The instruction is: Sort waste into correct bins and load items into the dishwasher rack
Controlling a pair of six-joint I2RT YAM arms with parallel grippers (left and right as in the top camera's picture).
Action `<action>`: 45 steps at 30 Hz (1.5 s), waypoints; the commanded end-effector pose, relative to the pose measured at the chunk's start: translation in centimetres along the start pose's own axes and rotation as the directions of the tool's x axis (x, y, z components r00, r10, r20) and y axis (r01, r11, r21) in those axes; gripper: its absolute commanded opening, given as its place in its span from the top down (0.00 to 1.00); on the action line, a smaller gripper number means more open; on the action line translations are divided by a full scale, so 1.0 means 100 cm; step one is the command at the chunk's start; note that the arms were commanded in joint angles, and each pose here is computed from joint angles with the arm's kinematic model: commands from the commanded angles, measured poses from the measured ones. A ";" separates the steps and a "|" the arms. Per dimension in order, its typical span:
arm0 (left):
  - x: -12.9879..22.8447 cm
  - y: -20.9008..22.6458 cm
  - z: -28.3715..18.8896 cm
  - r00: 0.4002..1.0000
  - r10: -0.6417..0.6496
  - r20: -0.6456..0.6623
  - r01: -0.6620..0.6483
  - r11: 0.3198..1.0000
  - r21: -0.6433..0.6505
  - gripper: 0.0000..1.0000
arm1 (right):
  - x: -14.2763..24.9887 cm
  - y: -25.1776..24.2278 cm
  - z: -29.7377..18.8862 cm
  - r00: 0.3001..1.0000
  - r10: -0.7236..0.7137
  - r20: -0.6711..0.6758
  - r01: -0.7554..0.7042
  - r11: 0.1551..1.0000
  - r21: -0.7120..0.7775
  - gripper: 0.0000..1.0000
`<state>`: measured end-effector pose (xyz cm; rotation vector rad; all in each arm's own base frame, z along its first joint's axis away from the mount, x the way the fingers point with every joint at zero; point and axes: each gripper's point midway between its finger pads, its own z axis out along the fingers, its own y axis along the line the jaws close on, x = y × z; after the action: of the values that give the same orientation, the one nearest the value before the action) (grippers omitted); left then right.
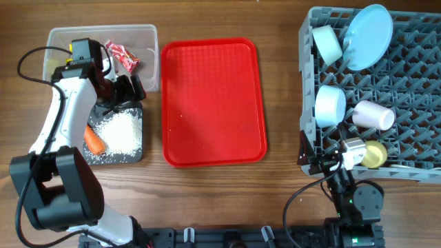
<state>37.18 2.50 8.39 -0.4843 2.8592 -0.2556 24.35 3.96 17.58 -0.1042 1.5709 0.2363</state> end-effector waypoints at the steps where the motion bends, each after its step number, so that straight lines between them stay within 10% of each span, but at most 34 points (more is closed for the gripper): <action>1: 0.001 0.002 0.000 1.000 -0.001 0.000 0.001 1.000 -0.006 0.00 | -0.003 -0.001 -0.001 1.000 -0.009 0.014 0.008 1.000 0.007 0.00; 13: -0.011 -0.012 -0.064 0.983 0.028 0.183 -0.034 0.999 0.030 0.00 | -0.003 -0.001 -0.001 1.000 -0.009 0.014 0.008 1.000 0.008 0.00; 31: 0.039 -0.053 -0.252 0.740 0.115 0.663 -0.227 0.970 0.085 0.00 | -0.003 -0.001 -0.001 1.000 -0.009 0.014 0.008 1.000 0.007 0.00; 45: 0.091 -0.054 -0.145 0.356 0.044 0.933 -0.477 0.868 0.141 0.00 | -0.003 -0.001 -0.001 1.000 -0.009 0.015 0.008 1.000 0.007 0.00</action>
<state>28.01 -3.17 24.28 -0.0281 1.6900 -0.3305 24.34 3.95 17.61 -0.1037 1.5690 0.2356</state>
